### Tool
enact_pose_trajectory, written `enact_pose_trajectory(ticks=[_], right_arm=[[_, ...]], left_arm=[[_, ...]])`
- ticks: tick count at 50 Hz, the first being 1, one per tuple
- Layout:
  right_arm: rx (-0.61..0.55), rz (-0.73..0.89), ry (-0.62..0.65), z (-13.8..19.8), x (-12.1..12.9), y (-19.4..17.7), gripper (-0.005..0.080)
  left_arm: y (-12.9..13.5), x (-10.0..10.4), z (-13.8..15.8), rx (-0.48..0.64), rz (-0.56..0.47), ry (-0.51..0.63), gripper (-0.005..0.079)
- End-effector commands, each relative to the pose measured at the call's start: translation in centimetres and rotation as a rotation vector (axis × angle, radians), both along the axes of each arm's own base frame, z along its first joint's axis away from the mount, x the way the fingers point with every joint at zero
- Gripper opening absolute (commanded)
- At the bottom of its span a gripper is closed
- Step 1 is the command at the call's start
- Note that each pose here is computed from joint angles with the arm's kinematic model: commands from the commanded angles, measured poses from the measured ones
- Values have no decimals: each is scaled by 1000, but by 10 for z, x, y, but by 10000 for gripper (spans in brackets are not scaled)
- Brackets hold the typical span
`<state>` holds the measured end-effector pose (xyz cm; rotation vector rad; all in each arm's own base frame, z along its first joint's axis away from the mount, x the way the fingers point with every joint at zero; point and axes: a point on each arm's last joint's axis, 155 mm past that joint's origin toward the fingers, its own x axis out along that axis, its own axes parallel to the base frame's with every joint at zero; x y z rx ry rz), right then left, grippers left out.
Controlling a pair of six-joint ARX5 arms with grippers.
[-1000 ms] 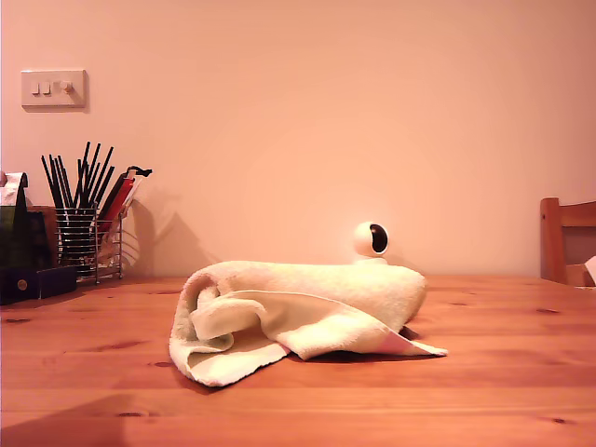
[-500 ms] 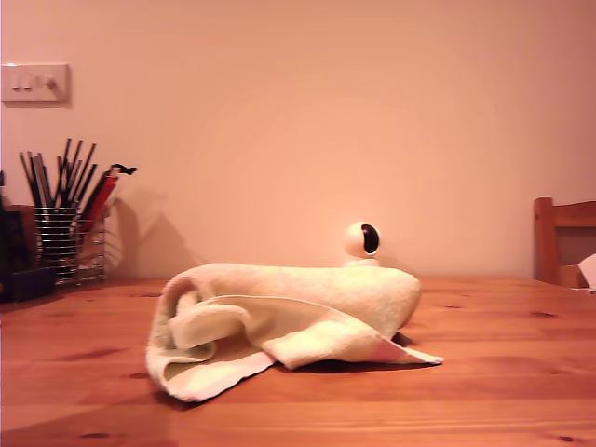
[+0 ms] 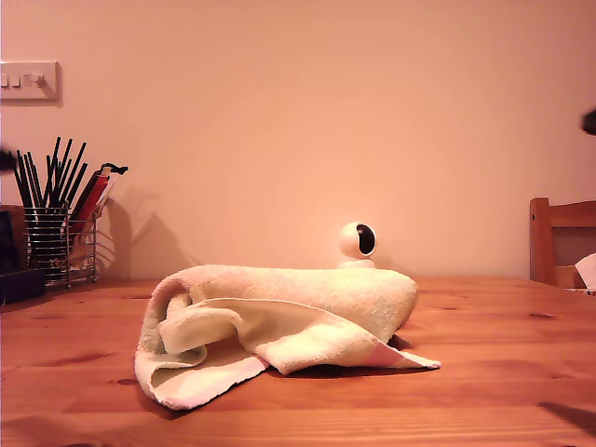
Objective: Fold the tea towel in front of you. After folding it, place it to the left side.
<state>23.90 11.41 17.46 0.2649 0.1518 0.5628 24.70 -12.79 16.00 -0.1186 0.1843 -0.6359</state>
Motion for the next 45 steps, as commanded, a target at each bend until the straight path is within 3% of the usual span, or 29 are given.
enact_pose_trajectory(ticks=[1,9,24,30,38,45], right_arm=[[5,39,-11,21,-1,9,-11],[-62,128,37,35,0,31,-11],[-385,317,60,26,17,69,20],[-463,367,65,15,28,80,103],[-580,386,79,-7,45,86,271],[-635,407,105,-27,56,93,288]], left_arm=[[-11,-1,21,20,-50,-27,-24],[-34,-5,19,158,-168,29,-18],[-61,-2,-8,419,-346,61,59],[-65,8,-23,499,-359,79,127],[-75,16,-47,628,-444,38,281],[-84,23,-65,691,-496,2,310]])
